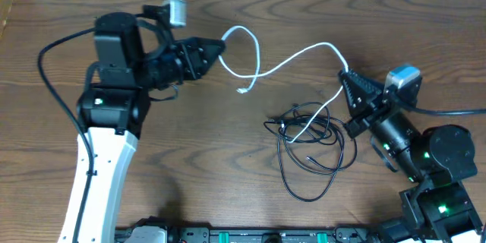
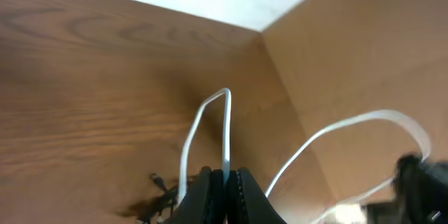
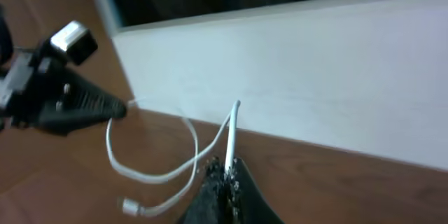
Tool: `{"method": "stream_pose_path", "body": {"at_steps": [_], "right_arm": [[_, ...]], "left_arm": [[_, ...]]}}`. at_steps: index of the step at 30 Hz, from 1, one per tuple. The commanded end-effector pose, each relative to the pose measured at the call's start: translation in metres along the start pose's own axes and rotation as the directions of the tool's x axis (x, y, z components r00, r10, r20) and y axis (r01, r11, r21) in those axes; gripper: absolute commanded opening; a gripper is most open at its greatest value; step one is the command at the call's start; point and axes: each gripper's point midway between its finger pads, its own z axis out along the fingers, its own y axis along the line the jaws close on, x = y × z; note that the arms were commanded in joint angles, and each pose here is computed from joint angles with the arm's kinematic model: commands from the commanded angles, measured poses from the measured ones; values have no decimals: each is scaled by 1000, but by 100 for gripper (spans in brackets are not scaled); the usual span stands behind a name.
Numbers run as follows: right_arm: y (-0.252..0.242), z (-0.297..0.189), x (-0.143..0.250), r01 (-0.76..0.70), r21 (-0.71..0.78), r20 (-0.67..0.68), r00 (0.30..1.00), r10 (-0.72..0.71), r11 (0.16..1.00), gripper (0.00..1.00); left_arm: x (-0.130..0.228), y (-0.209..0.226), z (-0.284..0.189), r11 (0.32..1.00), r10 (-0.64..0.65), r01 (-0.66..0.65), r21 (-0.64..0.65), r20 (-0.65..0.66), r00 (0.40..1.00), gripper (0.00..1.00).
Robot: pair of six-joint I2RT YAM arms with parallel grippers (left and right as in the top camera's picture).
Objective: Untangle cables
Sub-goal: 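Lift the white cable up and right out of the black cables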
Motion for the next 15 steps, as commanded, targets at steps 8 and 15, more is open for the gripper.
{"method": "stream_pose_path", "body": {"at_steps": [8,15], "right_arm": [[42,-36,-139,137,-56,274,955,-116,989,1],[15,-7,-82,5,13,23,1000,-6,1000,1]], "left_arm": [[6,-8,14,995,91,-91,-44,-5,996,8],[10,-13,17,995,97,-98,-33,-17,995,8]]}}
